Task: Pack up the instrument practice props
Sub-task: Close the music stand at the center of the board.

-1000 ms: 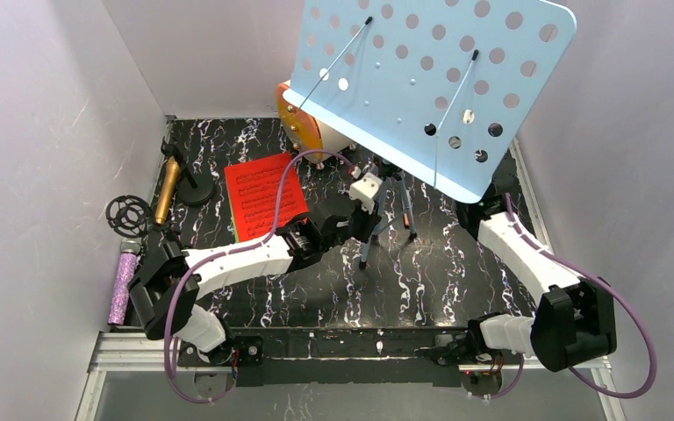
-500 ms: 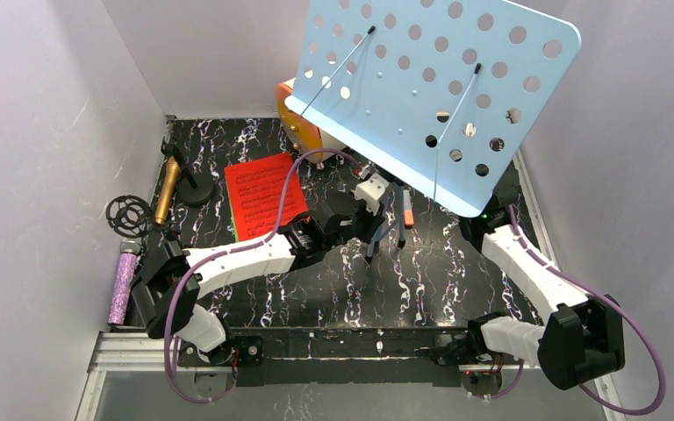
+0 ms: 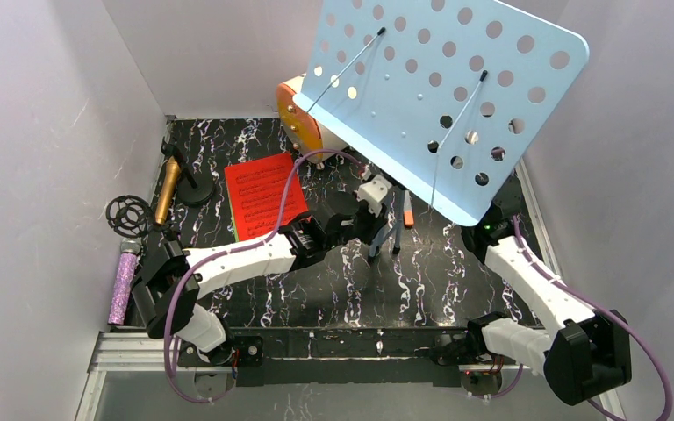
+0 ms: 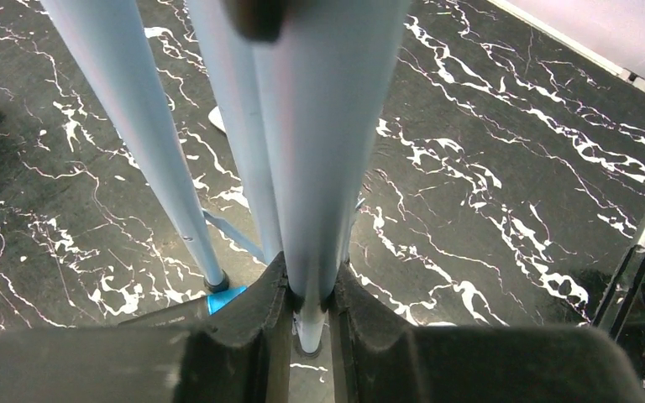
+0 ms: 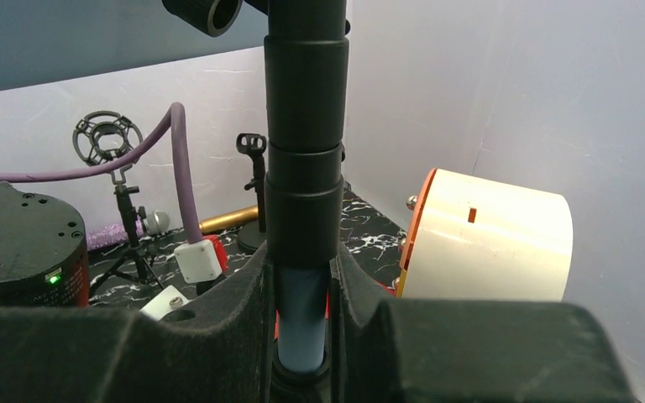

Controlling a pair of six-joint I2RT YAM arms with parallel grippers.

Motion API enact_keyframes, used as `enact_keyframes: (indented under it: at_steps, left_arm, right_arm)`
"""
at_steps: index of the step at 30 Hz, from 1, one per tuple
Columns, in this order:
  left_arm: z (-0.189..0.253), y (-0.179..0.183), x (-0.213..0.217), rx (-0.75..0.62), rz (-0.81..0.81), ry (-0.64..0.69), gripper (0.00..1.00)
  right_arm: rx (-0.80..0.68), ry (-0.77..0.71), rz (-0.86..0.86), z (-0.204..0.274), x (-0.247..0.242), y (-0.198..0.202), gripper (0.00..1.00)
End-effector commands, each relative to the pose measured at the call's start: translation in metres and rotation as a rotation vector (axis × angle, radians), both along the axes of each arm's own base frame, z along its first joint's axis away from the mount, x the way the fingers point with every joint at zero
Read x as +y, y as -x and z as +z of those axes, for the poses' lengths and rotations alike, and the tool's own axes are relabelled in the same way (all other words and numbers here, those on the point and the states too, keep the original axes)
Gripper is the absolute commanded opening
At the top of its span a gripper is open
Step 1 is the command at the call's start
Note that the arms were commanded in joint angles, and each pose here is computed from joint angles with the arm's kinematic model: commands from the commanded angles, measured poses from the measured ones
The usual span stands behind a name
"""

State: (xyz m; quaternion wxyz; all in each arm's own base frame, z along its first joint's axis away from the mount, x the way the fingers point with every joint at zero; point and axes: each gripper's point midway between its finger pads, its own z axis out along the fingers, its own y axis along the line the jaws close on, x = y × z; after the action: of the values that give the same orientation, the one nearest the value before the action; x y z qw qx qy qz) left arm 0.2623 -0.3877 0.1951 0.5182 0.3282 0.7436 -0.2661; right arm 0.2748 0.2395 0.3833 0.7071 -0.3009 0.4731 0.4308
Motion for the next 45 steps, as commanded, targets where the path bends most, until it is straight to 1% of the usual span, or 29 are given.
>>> enact_keyframes:
  at_steps: [1,3,5,6,10,13,21,28,38,41,45]
  left_arm:
    - [0.203,0.001,-0.001,-0.309,-0.017,0.525,0.2]
    - [0.176,0.0,0.009,-0.287,0.016,0.48,0.39]
    - [0.165,0.004,0.023,-0.277,0.043,0.474,0.52]
    - [0.159,0.005,0.029,-0.27,0.057,0.473,0.58]
    - [0.137,0.009,0.043,-0.242,0.089,0.455,0.74]
    - [0.118,0.008,0.046,-0.214,0.105,0.43,0.82]
    - [0.071,0.0,0.037,-0.136,0.137,0.37,0.98]
    - [0.078,-0.006,0.008,-0.152,0.081,0.438,0.98]
    - [0.063,-0.029,-0.028,-0.175,0.07,0.449,0.98]
    - [0.06,-0.035,-0.032,-0.184,0.085,0.455,0.91]
    - [0.059,-0.038,-0.033,-0.184,0.102,0.456,0.76]
  right_arm:
    - [0.051,0.103,0.144,-0.038,0.018,0.027,0.01]
    - [0.052,0.1,0.135,-0.039,0.017,0.027,0.01]
    - [0.055,0.1,0.125,-0.04,0.016,0.026,0.01]
    - [0.059,0.1,0.123,-0.041,0.016,0.024,0.01]
    - [0.059,0.096,0.122,-0.039,0.017,0.022,0.01]
    - [0.068,0.09,0.115,-0.04,0.017,0.021,0.01]
    - [0.089,0.08,0.101,-0.045,0.017,0.017,0.01]
    - [0.114,0.067,0.091,-0.049,0.016,0.015,0.01]
    - [0.163,0.038,0.06,-0.053,0.014,0.009,0.01]
    - [0.17,0.031,0.054,-0.053,0.013,0.009,0.01]
    - [0.182,0.024,0.031,-0.052,0.011,0.006,0.01]
